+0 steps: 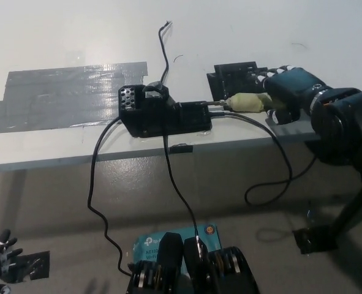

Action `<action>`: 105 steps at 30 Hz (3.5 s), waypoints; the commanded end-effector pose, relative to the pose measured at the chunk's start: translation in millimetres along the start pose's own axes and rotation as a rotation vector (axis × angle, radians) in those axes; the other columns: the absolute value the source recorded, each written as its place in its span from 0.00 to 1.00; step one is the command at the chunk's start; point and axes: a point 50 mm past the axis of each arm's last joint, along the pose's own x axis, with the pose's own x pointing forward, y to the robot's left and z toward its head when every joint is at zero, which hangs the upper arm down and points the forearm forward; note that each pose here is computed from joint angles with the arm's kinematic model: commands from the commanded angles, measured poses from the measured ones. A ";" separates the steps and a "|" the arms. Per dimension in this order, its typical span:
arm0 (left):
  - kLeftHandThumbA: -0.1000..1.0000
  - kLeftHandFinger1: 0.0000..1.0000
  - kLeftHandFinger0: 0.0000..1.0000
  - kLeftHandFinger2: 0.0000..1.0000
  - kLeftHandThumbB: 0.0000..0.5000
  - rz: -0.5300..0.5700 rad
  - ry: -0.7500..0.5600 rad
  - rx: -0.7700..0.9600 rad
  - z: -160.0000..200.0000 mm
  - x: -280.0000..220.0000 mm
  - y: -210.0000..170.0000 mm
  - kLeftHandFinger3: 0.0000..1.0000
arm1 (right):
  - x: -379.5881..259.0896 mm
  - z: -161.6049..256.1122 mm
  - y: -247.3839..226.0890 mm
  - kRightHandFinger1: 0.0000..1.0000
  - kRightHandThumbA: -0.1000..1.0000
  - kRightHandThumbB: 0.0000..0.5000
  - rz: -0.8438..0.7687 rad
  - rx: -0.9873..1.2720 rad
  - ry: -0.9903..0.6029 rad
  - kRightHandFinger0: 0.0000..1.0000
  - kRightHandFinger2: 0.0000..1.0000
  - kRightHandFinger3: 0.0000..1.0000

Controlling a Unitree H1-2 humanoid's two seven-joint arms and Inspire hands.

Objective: The robot uses its right hand to grab and lift the soldering gun kept on the middle of the table and puts it in its base

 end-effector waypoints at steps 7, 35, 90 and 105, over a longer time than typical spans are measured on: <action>1.00 0.86 0.77 0.97 0.18 0.004 -0.023 0.036 8.8 -6.1 9.4 1.00 | 1.5 -5.3 -25.7 1.00 0.41 0.57 -0.042 -0.062 -0.018 1.00 1.00 1.00; 1.00 0.87 0.77 0.98 0.13 -0.015 -0.029 0.089 12.4 -8.1 3.1 1.00 | 14.1 -31.2 4.1 1.00 0.40 0.54 0.031 0.006 0.107 1.00 1.00 1.00; 1.00 1.00 1.00 1.00 0.31 -0.230 -0.051 0.167 13.6 -9.2 -7.9 1.00 | 8.2 -14.7 122.6 0.19 0.22 0.00 0.243 -0.273 0.297 0.00 0.56 0.74; 1.00 1.00 1.00 1.00 0.39 -0.244 -0.065 0.194 13.7 -7.3 -6.6 1.00 | -0.8 -29.3 111.8 0.33 0.00 0.09 -0.074 0.005 0.232 0.00 0.63 0.55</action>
